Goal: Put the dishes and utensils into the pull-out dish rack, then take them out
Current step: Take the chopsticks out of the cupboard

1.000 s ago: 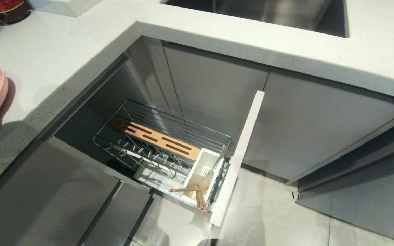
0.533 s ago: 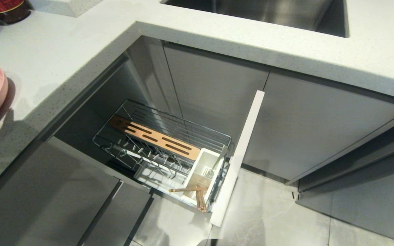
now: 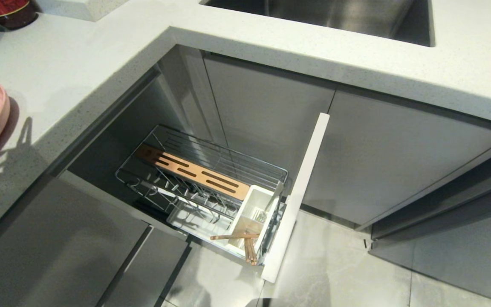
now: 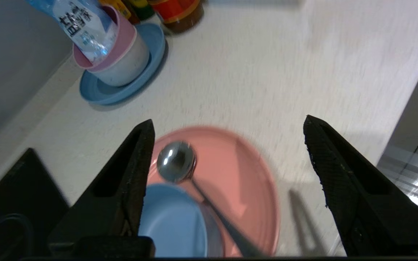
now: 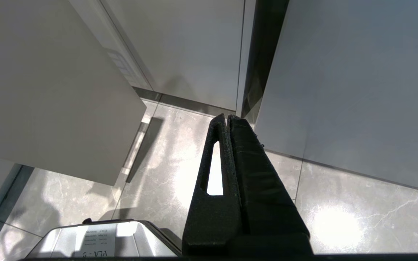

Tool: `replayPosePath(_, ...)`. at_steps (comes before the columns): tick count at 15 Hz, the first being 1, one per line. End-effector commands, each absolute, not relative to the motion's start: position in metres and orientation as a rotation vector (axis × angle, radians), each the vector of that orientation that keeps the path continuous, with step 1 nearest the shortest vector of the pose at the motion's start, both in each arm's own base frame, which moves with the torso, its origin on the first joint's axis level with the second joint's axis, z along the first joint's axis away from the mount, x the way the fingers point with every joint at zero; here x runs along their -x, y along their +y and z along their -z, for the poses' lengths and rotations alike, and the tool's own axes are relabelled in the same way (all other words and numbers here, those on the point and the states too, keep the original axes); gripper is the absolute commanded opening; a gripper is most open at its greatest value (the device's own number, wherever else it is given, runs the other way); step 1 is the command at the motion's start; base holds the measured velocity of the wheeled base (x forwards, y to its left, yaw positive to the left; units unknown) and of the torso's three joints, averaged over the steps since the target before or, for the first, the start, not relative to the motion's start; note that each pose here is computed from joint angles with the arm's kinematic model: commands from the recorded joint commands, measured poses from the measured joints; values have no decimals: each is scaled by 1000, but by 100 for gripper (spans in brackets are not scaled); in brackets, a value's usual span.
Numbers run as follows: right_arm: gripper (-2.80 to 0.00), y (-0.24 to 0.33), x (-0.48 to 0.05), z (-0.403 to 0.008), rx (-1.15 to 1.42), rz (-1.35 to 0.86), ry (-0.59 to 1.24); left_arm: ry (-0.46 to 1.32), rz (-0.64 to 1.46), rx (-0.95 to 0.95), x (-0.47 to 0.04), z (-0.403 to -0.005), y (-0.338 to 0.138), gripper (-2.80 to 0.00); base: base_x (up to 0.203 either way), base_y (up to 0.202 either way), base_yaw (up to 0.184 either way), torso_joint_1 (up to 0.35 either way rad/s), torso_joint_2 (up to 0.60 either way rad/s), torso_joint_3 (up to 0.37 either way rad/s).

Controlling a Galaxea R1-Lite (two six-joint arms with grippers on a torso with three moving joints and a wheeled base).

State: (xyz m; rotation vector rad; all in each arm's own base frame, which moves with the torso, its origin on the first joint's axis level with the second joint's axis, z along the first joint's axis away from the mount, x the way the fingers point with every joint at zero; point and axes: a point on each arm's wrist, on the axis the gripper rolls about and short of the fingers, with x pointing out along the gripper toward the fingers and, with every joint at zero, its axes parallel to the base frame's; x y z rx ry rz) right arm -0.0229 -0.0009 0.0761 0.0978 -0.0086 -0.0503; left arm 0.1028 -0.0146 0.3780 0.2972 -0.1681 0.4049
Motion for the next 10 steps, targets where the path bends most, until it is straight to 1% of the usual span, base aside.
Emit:
replayPosePath(1,-280,-1,23,-76,-98,50,-13,-258,-396,-120,-106,-402,-15,0,0,0,0,0,0,0)
replayPosePath(3,-280,-1,23,-76,-98,50,-13,-340,-366,89,-115,-423,-18,0,0,0,0,0,0,0)
replayPosePath(4,-280,-1,23,-76,-98,50,-13,-353,-348,181,-127,-427,-21,-280,0,0,0,0,0,0)
replayPosePath(7,-280,-1,23,-76,-98,50,-13,-368,-244,412,-149,-435,-37,-280,0,0,0,0,0,0)
replayPosePath(10,-280,-1,23,-76,-98,50,-13,-294,-122,563,-156,-439,-59,-280,0,0,0,0,0,0)
